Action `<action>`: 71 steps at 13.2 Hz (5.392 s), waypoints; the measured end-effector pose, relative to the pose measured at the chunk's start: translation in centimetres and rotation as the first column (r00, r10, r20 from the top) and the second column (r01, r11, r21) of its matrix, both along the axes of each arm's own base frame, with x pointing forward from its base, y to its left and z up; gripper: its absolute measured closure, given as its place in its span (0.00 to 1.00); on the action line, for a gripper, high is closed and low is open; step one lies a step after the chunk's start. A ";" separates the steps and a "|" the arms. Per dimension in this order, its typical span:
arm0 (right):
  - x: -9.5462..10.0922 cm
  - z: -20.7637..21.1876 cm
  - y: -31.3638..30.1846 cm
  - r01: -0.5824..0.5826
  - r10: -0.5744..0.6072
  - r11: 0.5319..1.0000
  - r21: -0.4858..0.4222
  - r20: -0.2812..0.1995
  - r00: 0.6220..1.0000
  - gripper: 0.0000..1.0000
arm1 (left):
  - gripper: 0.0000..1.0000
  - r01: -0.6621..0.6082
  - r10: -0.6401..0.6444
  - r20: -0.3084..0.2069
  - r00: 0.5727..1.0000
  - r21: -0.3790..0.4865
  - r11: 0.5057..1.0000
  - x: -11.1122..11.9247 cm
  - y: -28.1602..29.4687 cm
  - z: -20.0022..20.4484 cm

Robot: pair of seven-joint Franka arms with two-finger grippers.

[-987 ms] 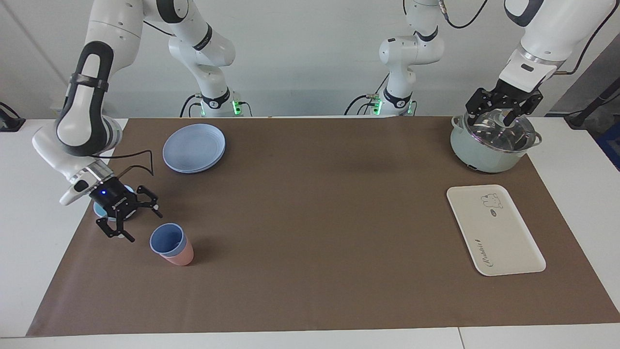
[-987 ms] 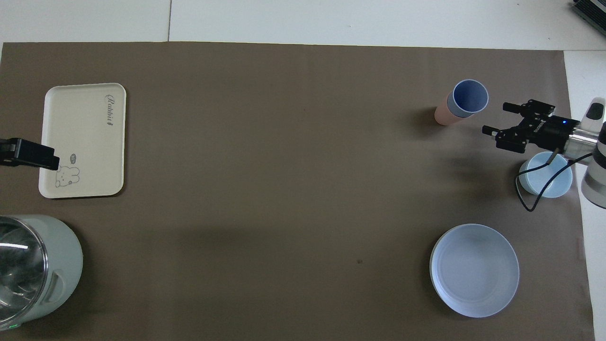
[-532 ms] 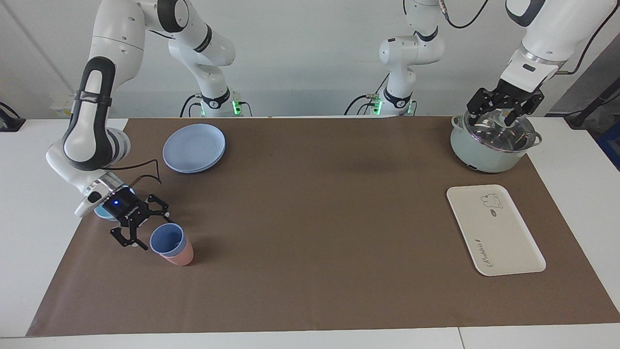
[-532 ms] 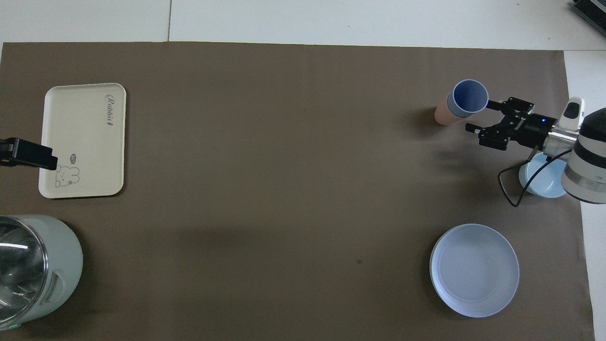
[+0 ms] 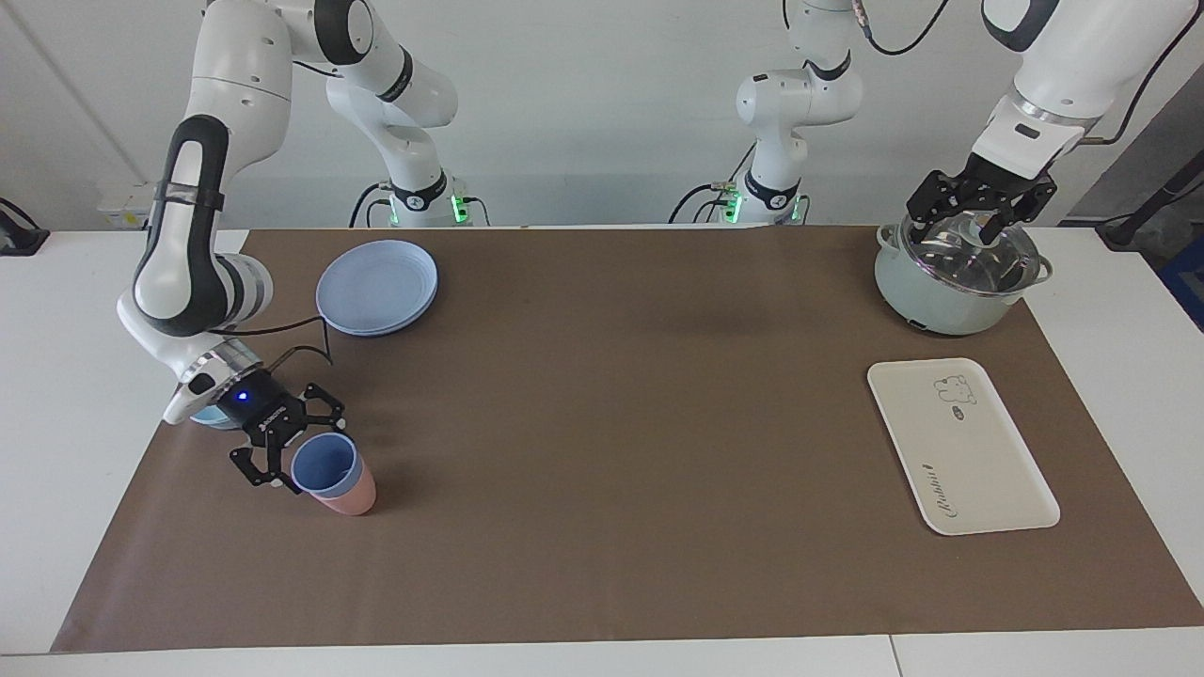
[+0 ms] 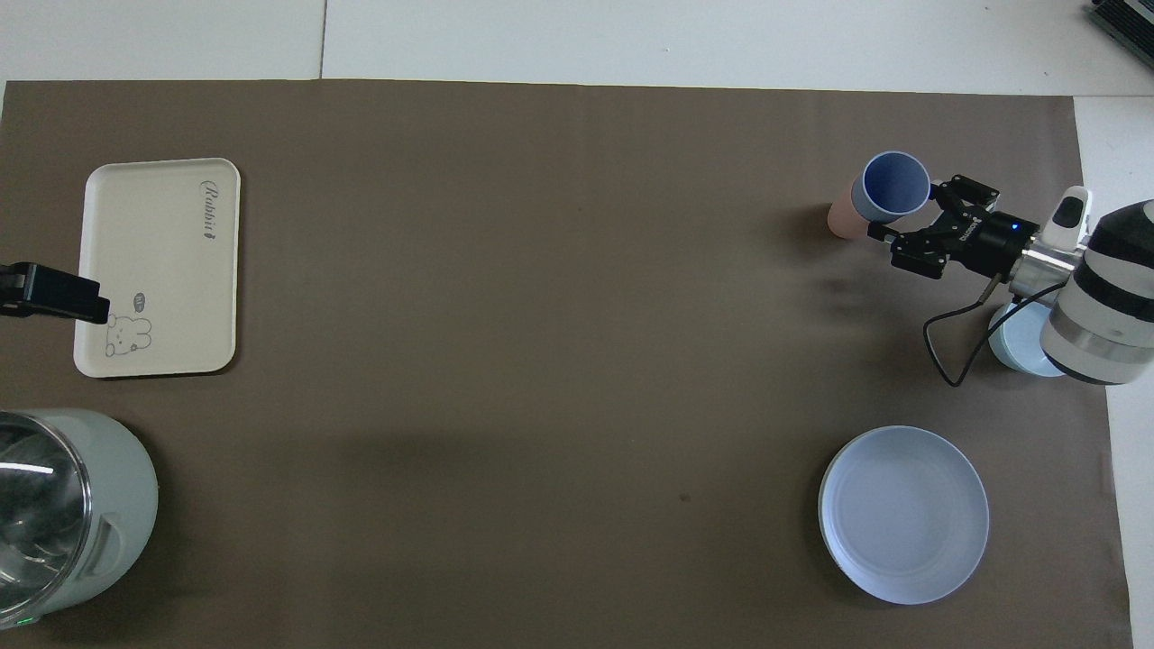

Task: Place cup on tray
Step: 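Reach the right gripper to the blue cup nested in the pink cup, then close the right gripper on the rim of the blue cup, then lift the blue cup with the right gripper while the left gripper approaches, then grasp the blue cup with the left gripper while the right gripper holds it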

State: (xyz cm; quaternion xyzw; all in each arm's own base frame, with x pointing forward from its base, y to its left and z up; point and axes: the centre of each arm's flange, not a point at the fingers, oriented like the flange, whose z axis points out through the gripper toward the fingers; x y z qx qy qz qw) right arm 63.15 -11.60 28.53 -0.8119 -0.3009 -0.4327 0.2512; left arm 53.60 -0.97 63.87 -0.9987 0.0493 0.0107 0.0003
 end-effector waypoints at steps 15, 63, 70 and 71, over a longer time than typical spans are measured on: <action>0.7 -0.2 1.7 0.026 -0.027 1.000 0.013 0.019 0.999 0.00 | 0.00 0.000 0.000 0.000 1.000 0.000 1.000 0.0 0.0 0.0; -4.6 25.3 30.7 -0.304 0.023 0.658 -0.689 -0.385 0.923 0.14 | 0.39 -0.263 0.400 -0.003 0.917 -0.758 0.597 1.9 -34.8 -11.8; -5.8 25.4 33.2 -0.336 0.036 0.569 -0.751 -0.385 0.922 0.14 | 0.52 -0.191 0.368 0.046 0.929 -0.792 0.579 -2.3 -41.4 -11.5; -5.9 25.4 33.2 -0.338 0.035 0.561 -0.756 -0.386 0.922 0.14 | 0.52 -0.184 0.369 0.053 0.928 -0.795 0.578 -2.9 -42.3 -11.8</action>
